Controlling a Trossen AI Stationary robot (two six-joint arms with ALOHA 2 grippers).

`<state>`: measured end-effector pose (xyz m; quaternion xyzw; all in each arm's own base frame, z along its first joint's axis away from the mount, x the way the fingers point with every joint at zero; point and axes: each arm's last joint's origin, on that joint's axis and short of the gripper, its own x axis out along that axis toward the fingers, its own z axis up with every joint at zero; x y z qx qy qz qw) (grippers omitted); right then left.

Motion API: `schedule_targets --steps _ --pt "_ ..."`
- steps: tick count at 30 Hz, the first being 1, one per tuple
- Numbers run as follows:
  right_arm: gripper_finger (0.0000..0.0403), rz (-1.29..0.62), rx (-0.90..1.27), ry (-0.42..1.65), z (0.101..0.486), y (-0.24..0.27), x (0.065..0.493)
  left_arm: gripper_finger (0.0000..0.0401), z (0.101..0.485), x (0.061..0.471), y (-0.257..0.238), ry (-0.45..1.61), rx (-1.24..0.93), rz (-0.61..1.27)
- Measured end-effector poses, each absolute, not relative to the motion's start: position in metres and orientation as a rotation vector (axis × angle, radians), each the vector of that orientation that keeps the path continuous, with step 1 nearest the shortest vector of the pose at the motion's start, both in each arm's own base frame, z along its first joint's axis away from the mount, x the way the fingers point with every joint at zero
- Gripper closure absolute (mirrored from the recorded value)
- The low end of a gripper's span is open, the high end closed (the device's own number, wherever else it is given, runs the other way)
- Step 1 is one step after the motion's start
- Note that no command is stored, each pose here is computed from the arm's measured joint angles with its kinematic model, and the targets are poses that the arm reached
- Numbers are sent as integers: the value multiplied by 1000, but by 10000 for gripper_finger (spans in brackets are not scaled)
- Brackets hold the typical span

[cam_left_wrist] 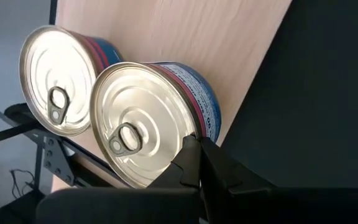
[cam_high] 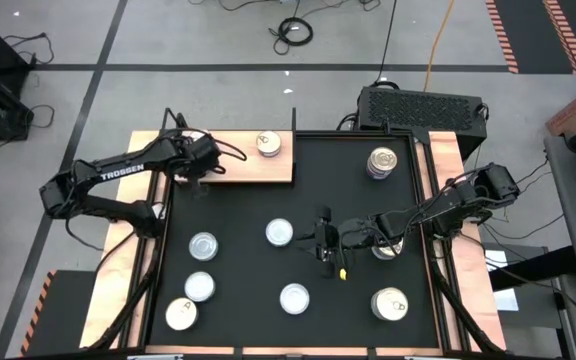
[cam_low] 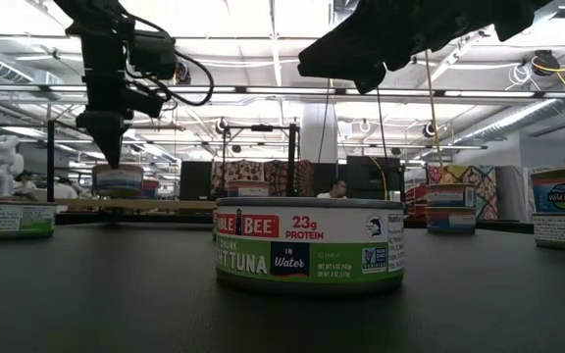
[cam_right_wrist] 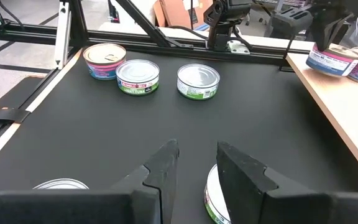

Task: Stack canned seafood by type on shelf
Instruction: Put the blue-pink tuna can on the shelf

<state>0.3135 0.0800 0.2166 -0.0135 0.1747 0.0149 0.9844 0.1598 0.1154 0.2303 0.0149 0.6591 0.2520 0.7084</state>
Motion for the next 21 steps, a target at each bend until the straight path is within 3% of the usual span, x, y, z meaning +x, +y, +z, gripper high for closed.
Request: schedule_targets --steps 21 --pt "298 34 -53 351 217 80 314 401 216 166 123 1554 32 534"
